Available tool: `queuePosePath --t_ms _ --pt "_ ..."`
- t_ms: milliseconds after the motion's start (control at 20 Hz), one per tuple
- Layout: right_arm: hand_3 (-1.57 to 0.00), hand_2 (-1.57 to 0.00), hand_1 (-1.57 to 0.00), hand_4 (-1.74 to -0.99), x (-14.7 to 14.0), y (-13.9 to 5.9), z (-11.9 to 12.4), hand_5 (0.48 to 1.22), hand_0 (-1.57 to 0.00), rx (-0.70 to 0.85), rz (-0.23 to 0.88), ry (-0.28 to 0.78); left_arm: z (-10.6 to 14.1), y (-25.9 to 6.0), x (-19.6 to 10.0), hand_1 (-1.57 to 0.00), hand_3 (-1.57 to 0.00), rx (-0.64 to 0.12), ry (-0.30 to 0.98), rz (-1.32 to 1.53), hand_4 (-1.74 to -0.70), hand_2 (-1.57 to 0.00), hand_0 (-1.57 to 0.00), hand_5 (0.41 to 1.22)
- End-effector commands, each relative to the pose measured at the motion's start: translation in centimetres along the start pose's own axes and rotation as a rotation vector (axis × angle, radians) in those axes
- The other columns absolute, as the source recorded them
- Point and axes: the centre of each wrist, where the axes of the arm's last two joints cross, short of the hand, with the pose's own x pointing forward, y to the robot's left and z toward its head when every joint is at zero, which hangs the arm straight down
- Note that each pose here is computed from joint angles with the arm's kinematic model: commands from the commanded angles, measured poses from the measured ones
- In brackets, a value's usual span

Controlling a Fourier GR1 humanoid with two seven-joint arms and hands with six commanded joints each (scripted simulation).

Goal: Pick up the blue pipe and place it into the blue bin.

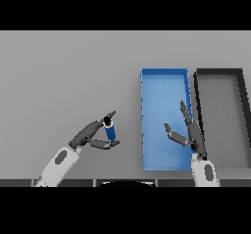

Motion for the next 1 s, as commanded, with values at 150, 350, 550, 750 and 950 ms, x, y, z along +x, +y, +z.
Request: queuePosePath --t_ms 150,350,550,750,950 --pt "0.00 0.00 0.00 -1.319 0.0 0.0 0.0 0.665 0.00 0.001 0.008 0.012 -1.7 -1.4 -0.4 0.00 0.00 -0.020 -0.009 0.006 -1.18 0.00 0.00 0.500" --pt "0.00 0.00 0.00 -1.320 0.3 0.3 0.0 0.664 0.00 0.002 -0.012 0.002 -2.8 -2.2 -0.3 -0.09 -0.20 -0.033 -0.041 0.094 -1.28 -0.21 0.00 0.607" --pt "0.00 0.00 0.00 -1.313 -0.2 0.2 0.0 0.665 0.00 0.003 0.005 0.010 -3.1 -2.6 -0.4 -0.89 -0.98 -0.034 -0.066 0.174 -1.51 -0.97 -0.78 0.969" --pt "0.00 0.00 0.00 -1.302 0.1 -0.2 -0.3 0.666 0.00 0.003 0.017 0.010 -2.8 -3.1 -0.1 -1.29 -1.31 -0.038 -0.083 0.140 -1.64 -1.32 -1.25 1.118" --pt "0.00 0.00 0.00 -1.281 0.0 0.2 -0.4 0.662 0.00 0.012 0.015 -0.002 -3.0 -4.0 1.1 -1.46 -1.42 -0.031 -0.151 0.153 -1.69 -1.47 -1.44 1.179"
